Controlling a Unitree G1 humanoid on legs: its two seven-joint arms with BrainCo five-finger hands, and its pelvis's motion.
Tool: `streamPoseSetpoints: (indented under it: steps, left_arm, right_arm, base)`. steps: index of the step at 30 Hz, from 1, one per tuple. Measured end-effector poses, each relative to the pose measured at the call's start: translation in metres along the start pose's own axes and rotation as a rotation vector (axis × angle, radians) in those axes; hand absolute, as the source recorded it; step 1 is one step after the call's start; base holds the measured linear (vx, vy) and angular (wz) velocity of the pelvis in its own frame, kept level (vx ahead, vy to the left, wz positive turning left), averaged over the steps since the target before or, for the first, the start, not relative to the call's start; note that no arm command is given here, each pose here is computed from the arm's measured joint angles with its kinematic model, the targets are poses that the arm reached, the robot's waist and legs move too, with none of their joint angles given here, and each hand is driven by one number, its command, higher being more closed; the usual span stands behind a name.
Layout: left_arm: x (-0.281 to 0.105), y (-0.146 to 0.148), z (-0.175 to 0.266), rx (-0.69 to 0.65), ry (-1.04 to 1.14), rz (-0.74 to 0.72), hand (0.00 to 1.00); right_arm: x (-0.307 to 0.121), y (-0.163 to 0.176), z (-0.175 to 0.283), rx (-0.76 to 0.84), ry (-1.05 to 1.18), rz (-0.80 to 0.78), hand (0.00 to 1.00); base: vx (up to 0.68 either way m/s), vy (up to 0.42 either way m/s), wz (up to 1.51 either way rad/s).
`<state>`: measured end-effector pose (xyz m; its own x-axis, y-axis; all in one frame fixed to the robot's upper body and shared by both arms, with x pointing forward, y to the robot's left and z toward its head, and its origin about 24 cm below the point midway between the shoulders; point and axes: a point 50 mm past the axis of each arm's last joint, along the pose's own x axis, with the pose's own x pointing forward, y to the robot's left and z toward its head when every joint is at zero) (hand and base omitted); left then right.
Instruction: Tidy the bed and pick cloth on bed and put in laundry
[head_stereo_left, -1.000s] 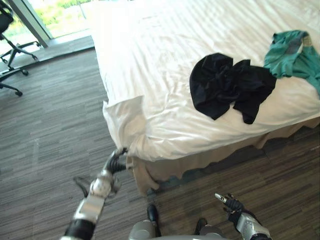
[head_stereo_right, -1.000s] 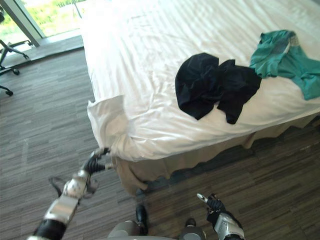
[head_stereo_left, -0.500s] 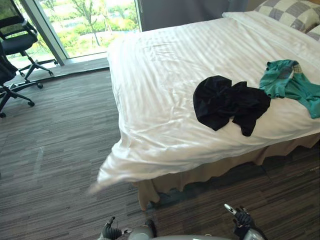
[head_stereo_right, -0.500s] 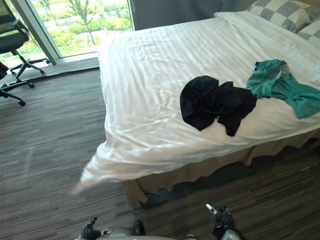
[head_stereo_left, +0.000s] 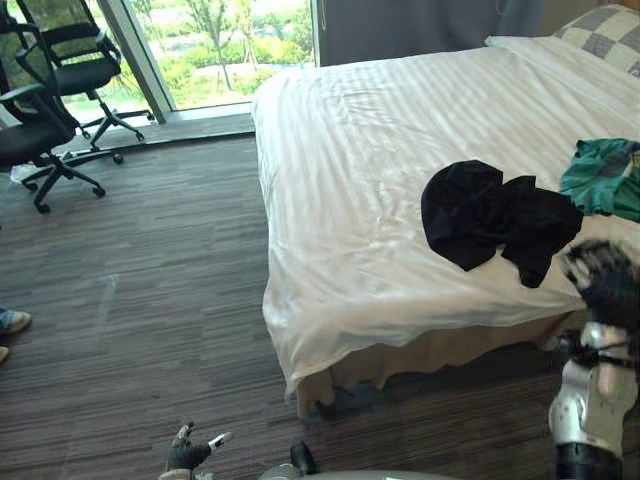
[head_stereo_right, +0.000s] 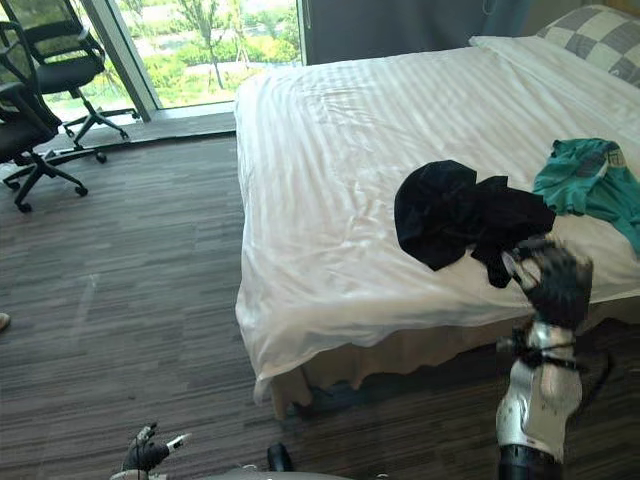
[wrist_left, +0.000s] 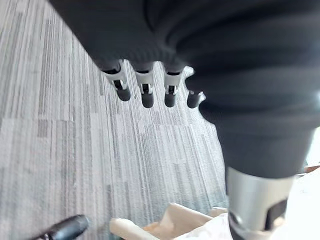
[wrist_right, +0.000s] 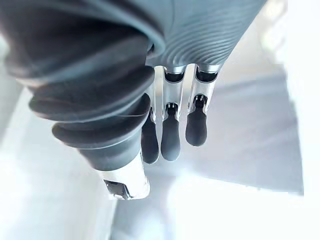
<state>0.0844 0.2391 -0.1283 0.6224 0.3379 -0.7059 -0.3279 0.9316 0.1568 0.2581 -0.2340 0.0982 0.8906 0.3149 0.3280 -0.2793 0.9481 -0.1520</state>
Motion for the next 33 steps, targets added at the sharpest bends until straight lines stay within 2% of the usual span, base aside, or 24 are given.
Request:
streamPoseSetpoints:
  steps: [2,5,8,13,16,20,26,30,33]
  left_arm:
    - [-0.001,-0.011,0.010,-0.031,-0.068,-0.042,0.00]
    - [0.000,-0.016,0.024,-0.027,-0.139,-0.082,0.00]
    - [-0.001,-0.019,0.021,-0.014,-0.115,-0.108,0.00]
    - [0.005,-0.015,0.039,0.027,-0.175,-0.149,0.00]
    - [0.012,-0.019,0.064,0.020,-0.261,-0.165,0.00]
    - [0.018,-0.042,0.105,-0.001,-0.400,-0.269,0.00]
    - [0.016,-0.079,0.160,-0.064,-0.586,-0.396,0.00]
    - [0.011,-0.095,0.169,-0.049,-0.621,-0.429,0.00]
    - [0.010,-0.097,0.168,-0.047,-0.623,-0.400,0.00]
  right_arm:
    - [0.032,0.040,-0.003,0.059,0.028,0.211,1.00]
    - [0.079,0.073,0.017,0.063,0.006,0.378,1.00]
    - [0.119,0.092,0.029,0.036,0.023,0.440,1.00]
    - [0.165,0.107,0.035,0.020,0.072,0.394,1.00]
    - [0.187,0.100,0.045,-0.027,0.088,0.340,1.00]
    - [0.206,0.081,0.047,-0.111,0.179,0.244,1.00]
    - [0.191,0.002,0.031,-0.233,0.370,-0.054,1.00]
    - [0.176,-0.002,0.008,-0.195,0.432,-0.081,1.00]
    - [0.163,0.001,-0.006,-0.135,0.416,-0.032,1.00]
  base:
    - [-0.01,0.014,0.35]
    - [-0.08,-0.019,0.47]
    - [-0.09,0.003,0.49]
    - [-0.12,-0.013,0.52]
    - [-0.11,0.002,0.28]
    - [-0.10,0.022,-0.01]
    - [-0.09,0.036,-0.24]
    - [-0.07,0.051,-0.17]
    - [-0.05,0.068,-0.07]
